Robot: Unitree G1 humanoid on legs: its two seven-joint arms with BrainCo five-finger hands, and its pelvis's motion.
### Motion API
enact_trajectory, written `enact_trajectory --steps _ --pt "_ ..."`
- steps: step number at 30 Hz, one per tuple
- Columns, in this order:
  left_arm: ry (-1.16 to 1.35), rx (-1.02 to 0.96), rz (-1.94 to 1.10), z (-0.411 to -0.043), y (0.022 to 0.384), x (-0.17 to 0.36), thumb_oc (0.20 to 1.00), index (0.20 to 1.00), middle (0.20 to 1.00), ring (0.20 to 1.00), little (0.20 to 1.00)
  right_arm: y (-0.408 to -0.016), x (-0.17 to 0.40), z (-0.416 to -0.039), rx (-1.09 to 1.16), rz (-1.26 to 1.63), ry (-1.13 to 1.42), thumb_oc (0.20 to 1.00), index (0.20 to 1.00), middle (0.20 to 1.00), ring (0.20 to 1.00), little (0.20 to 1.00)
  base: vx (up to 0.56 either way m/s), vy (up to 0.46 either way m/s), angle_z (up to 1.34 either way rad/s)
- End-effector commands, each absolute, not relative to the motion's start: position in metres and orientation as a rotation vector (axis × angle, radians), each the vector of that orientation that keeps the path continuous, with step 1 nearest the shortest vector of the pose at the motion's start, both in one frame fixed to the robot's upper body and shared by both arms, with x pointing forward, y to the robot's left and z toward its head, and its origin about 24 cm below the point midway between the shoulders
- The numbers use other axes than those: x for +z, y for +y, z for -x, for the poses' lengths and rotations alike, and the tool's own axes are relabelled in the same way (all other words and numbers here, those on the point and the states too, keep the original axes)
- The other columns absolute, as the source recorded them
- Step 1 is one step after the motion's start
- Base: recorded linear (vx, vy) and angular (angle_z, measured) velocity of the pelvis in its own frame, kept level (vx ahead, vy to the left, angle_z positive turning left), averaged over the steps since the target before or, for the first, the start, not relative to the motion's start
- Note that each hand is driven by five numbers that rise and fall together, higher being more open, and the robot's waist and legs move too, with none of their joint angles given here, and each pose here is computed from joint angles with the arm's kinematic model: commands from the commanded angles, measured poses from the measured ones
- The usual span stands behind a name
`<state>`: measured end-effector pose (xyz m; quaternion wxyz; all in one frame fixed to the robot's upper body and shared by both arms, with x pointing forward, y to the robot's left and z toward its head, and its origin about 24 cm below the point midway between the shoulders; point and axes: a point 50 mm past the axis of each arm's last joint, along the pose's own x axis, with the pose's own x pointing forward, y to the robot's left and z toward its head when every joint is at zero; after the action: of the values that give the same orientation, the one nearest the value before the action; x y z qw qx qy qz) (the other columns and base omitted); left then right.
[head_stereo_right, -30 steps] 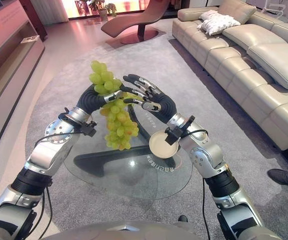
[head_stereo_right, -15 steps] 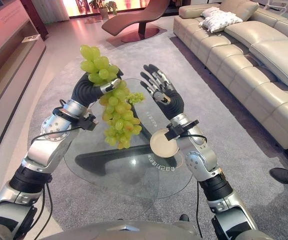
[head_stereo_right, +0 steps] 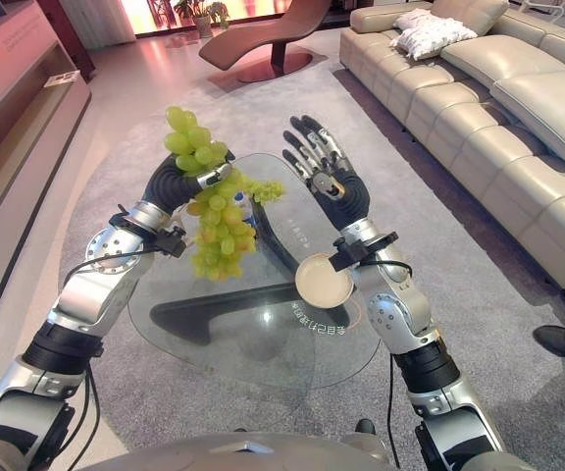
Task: Pick up fruits into the plate
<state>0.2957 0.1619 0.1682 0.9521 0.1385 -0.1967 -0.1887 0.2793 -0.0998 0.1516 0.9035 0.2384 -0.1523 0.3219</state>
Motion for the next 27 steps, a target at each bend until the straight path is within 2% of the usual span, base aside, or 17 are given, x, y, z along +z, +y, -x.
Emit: enact_trajectory --steps 1,13,19,27 --pt "-0.732 -0.395 -0.324 -0.292 0.153 0.241 0.200 0.200 0.200 0.200 0.200 -0.085 0.164 -0.279 0.803 -0.507 -0.297 1.000 1.000 1.000 1.000 1.000 0.00 0.000 0.00" --pt "-0.793 -0.487 -0.361 -0.285 0.132 0.265 0.200 0.200 0.200 0.200 0.200 -0.080 0.116 -0.284 0.802 -0.363 -0.005 1.000 1.000 1.000 1.000 1.000 0.00 -0.004 0.01" --pt "-0.775 -0.559 -0.361 -0.284 0.121 0.266 0.200 0.200 0.200 0.200 0.200 -0.072 0.090 -0.281 0.895 -0.254 0.159 1.000 1.000 1.000 1.000 1.000 0.00 0.000 0.00" --pt "-0.680 -0.709 -0.346 -0.284 0.094 0.247 0.200 0.200 0.200 0.200 0.200 -0.050 0.084 -0.272 1.076 -0.111 0.228 1.000 1.000 1.000 1.000 1.000 0.00 0.000 0.00"
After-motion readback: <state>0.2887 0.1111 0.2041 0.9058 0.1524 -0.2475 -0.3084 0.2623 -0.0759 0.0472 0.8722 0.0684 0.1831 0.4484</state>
